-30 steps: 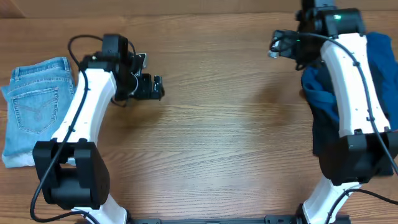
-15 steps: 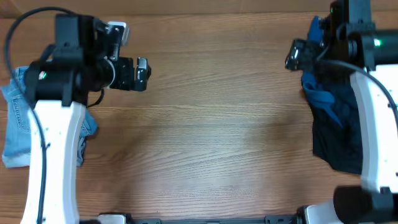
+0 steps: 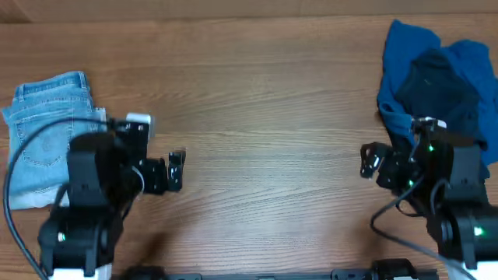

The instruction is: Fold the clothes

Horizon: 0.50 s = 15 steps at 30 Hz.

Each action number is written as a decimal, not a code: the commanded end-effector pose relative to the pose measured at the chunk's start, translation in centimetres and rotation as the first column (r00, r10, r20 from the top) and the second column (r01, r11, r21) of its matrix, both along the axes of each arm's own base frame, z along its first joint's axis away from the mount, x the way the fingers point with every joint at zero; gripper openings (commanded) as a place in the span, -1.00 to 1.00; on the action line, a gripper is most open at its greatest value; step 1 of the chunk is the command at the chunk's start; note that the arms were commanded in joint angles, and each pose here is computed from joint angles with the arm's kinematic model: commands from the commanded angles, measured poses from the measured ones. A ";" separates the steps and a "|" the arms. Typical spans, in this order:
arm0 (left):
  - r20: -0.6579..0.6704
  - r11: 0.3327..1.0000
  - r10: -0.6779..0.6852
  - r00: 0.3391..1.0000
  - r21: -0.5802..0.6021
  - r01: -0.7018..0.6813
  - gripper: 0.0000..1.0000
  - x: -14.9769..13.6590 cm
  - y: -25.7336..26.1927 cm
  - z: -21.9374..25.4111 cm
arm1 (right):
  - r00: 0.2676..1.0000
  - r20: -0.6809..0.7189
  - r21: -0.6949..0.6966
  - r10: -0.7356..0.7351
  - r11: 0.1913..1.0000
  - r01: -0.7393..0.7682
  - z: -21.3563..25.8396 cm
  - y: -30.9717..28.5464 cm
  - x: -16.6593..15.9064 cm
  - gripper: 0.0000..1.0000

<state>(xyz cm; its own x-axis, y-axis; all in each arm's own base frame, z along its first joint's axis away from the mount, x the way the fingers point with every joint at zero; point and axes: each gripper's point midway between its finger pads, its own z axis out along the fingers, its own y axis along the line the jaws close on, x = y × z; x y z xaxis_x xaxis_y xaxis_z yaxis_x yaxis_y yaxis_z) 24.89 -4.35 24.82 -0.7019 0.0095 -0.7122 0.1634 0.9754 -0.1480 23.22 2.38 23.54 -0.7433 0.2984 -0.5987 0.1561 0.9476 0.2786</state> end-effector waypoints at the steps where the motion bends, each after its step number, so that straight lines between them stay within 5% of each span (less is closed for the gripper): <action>1: -0.052 0.999 0.052 0.997 -0.012 -0.052 1.00 0.0 0.5 -3.1 | 1.000 0.005 -0.004 -0.005 1.000 0.005 -0.1 -0.1 -0.1 1.00; 15: -0.378 0.999 0.054 0.924 0.019 -0.051 1.00 1.0 0.4 -11.7 | 0.989 -0.147 -0.011 -0.005 1.000 0.003 -3.5 0.0 1.5 1.00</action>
<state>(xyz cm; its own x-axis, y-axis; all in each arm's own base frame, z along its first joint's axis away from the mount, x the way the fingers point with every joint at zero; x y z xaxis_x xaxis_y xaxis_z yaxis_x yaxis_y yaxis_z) 25.80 -4.19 14.66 -0.8928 -0.0137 -0.4503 0.0768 0.9802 -0.1823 24.41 2.42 20.92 -0.8078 0.2962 -0.5096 0.1871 0.9487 0.2547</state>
